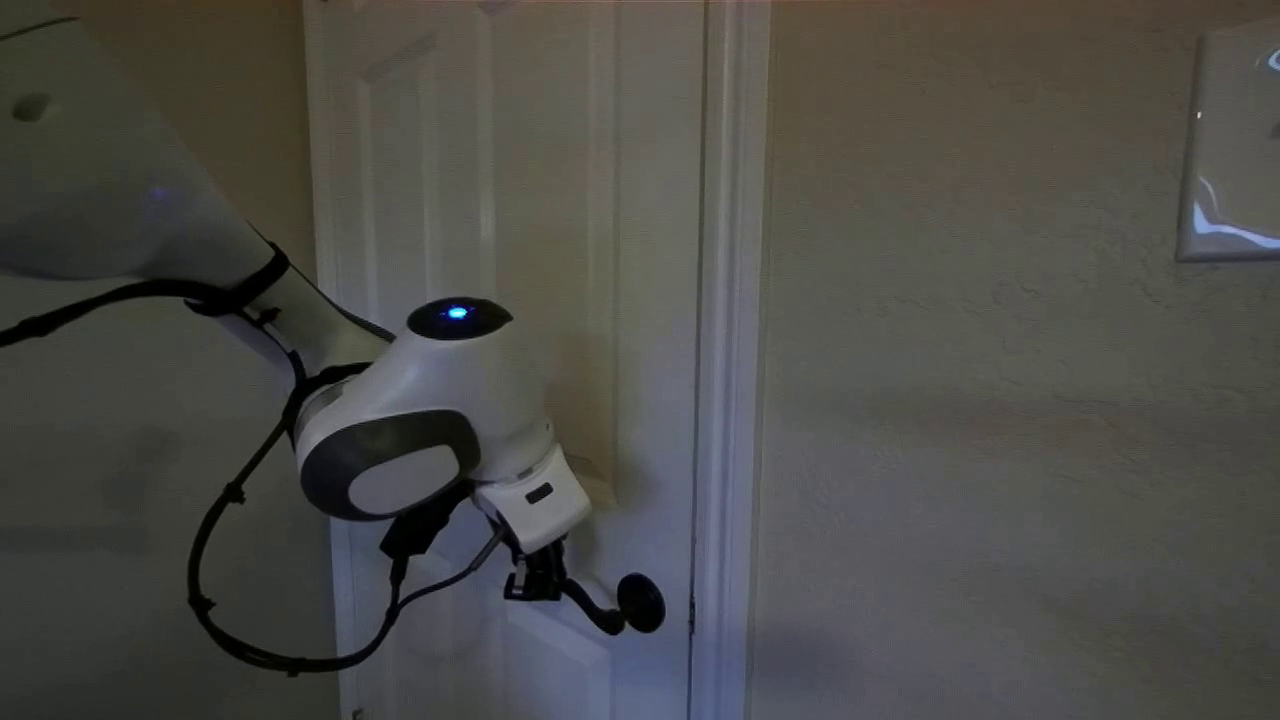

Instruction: Open the door

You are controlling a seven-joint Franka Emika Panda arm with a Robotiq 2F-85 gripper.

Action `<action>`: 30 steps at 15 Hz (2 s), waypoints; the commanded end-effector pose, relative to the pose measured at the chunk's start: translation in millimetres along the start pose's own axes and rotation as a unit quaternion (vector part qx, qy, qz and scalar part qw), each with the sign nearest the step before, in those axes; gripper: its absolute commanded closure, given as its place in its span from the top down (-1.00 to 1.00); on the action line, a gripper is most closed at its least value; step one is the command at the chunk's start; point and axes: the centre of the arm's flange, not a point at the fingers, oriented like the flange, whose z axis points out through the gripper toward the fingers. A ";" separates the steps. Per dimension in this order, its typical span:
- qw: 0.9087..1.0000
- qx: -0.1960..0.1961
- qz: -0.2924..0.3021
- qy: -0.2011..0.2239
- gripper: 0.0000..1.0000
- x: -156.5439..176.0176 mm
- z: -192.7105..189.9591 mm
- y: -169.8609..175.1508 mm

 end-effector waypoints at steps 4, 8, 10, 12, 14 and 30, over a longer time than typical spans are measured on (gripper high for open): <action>1.000 -0.014 0.010 -0.025 0.43 12.7 14.0 -22.2; 0.999 -0.019 0.008 -0.040 -0.10 11.2 23.3 -28.6; 0.999 -0.021 0.006 -0.042 -0.22 10.9 24.3 -30.0; 0.999 -0.022 0.005 -0.042 -0.50 11.0 23.4 -30.3; 0.999 -0.026 0.005 -0.042 -0.75 11.1 23.3 -27.5; 0.994 -0.089 0.028 -0.053 -0.79 30.2 75.3 25.5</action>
